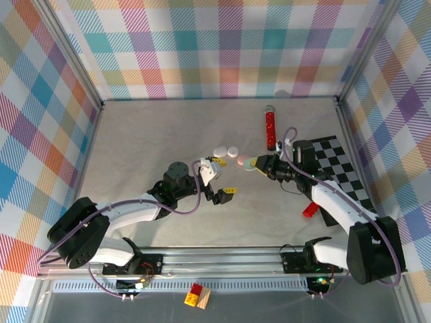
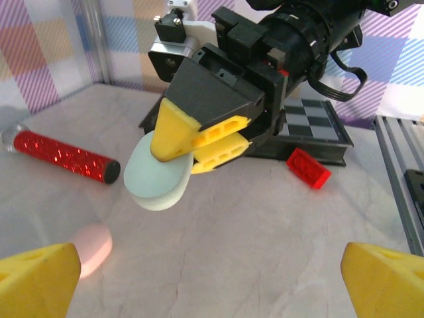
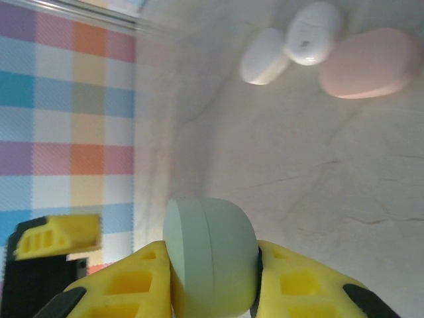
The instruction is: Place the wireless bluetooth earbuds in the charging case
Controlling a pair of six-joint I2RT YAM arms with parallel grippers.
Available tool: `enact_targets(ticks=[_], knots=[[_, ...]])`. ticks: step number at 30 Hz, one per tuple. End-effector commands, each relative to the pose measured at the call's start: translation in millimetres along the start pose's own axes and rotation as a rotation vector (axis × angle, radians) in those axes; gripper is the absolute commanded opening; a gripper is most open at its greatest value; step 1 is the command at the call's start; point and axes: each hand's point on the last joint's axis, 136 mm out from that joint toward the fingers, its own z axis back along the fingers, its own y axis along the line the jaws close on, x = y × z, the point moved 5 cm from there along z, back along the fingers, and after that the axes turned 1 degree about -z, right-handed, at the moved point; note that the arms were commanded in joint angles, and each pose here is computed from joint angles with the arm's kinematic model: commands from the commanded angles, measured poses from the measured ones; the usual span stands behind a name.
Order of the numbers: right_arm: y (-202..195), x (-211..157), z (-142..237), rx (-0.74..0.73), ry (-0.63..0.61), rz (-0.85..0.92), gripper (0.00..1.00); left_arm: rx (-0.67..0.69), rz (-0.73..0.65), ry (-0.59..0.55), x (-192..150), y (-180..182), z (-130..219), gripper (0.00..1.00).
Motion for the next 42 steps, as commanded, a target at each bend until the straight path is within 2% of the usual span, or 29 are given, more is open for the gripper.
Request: enact_targets(ticks=[1,7,14,18,20,22,24,27,32,36,39,42], knots=[[-25.2,-0.8,-9.2,-0.086,-0.009,-0.002,0.14,-0.011,0.014,0.088,-19.9,-6.3,5.3,1.0],[-58.0,-6.7,-24.7,-0.168,0.015,-0.043,0.14,-0.02,0.028,0.151,-35.4,-8.9,7.4,1.0],[-90.6,-14.9,-37.7,-0.249,0.037,-0.083,0.15,-0.018,0.026,0.158,-37.5,-8.7,7.4,1.0],[-96.3,-14.6,-36.8,-0.284,0.027,-0.083,0.26,0.006,0.049,0.156,-36.1,-5.9,7.3,1.0],[-96.3,-12.4,-31.8,-0.322,0.009,-0.067,0.39,0.048,0.067,0.159,-34.9,-1.4,9.0,1.0],[-93.6,-8.5,-23.8,-0.366,-0.016,-0.035,0.54,0.111,0.07,0.158,-31.9,6.4,14.4,1.0],[-90.2,-3.9,-14.7,-0.413,-0.038,0.005,0.66,0.189,0.076,0.153,-27.4,17.8,23.1,1.0],[-82.5,6.6,0.9,-0.494,-0.08,0.091,0.77,0.335,0.076,0.142,-19.4,39.3,42.3,1.0],[-60.2,35.3,29.5,-0.609,-0.21,0.306,0.88,0.636,0.081,0.128,-14.4,78.9,86.1,1.0],[-43.5,62.1,55.4,-0.713,-0.375,0.503,0.91,0.872,0.086,0.167,-23.4,105.9,127.3,1.0],[-42.3,74.8,65.6,-0.768,-0.493,0.666,0.99,1.034,0.1,0.175,-35.3,122.3,158.9,1.0],[-56.1,75.1,63.3,-0.747,-0.564,0.778,0.99,1.135,0.118,0.163,-54.5,135.2,180.2,1.0]])
